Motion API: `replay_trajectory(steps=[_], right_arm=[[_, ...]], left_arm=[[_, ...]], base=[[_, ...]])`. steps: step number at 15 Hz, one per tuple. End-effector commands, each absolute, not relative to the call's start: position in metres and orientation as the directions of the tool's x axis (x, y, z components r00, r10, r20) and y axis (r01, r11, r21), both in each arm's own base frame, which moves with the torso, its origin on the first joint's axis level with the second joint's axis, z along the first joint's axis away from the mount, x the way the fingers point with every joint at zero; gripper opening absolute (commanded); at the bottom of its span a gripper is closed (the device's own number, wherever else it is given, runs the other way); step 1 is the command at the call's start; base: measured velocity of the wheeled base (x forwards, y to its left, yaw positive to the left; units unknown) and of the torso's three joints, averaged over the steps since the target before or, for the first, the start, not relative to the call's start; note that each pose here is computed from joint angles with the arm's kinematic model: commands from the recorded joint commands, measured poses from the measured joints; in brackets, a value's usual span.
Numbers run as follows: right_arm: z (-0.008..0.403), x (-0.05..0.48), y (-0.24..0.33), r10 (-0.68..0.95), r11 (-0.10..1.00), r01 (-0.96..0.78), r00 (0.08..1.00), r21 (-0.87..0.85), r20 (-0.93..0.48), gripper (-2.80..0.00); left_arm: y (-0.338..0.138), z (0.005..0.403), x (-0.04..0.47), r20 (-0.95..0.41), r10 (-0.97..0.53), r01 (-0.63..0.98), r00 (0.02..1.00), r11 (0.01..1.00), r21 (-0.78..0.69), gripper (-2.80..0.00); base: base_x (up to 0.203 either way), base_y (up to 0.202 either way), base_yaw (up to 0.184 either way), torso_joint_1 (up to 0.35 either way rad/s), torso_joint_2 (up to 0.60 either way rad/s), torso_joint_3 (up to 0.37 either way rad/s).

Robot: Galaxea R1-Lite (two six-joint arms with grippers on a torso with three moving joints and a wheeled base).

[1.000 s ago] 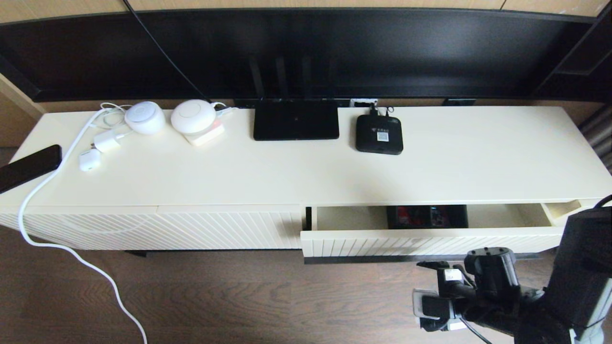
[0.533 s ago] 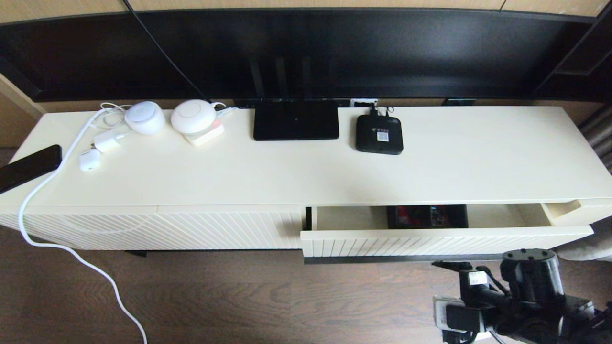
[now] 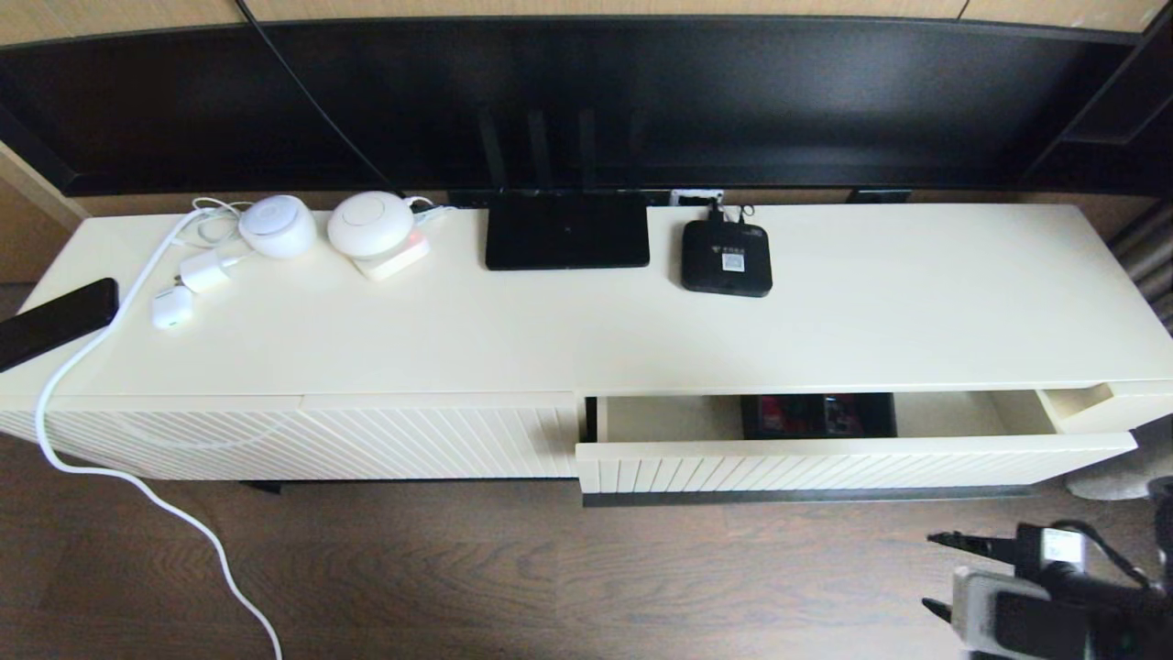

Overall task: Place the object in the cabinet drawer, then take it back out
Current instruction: Open the drawer

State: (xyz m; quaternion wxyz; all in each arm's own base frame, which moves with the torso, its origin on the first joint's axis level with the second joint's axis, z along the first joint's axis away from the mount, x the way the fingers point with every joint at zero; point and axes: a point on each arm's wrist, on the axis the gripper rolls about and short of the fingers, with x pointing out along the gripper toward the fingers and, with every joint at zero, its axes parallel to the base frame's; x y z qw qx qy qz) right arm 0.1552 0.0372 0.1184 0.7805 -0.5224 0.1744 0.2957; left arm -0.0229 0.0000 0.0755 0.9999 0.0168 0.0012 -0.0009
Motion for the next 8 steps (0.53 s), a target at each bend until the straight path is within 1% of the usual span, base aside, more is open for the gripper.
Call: replay_trajectory(steps=[1,2,4,6,8], right_arm=[[0.150,0.136,0.031,0.275,0.504,-0.595,0.798,-0.626,-0.537,-2.80],[0.157,0.135,0.030,0.263,0.602,-0.581,0.792,-0.548,-0.551,-2.80],[0.175,0.135,0.029,0.244,0.747,-0.538,0.769,-0.392,-0.591,-2.80],[0.195,0.138,0.031,0.238,0.850,-0.477,0.725,-0.222,-0.647,-2.80],[0.196,0.157,0.035,0.226,0.916,-0.394,0.655,-0.071,-0.721,-2.80]], left_arm=[[0.000,0.075,-0.023,-0.005,-0.002,0.002,1.000,0.999,0.034,-2.80],[0.000,0.075,-0.023,-0.003,-0.002,0.002,1.000,0.999,0.034,-2.80],[0.000,0.075,-0.023,-0.004,-0.002,0.002,1.000,0.999,0.034,-2.80],[0.000,0.075,-0.023,-0.004,-0.002,0.002,1.000,0.999,0.034,-2.80],[0.000,0.075,-0.023,-0.005,-0.002,0.002,1.000,0.999,0.034,-2.80]], base=[[0.000,0.000,0.000,0.000,0.00,0.000],[0.000,0.000,0.000,0.000,0.00,0.000],[0.000,0.000,0.000,0.000,0.00,0.000],[0.000,0.000,0.000,0.000,0.00,0.000],[0.000,0.000,0.000,0.000,0.00,0.000]])
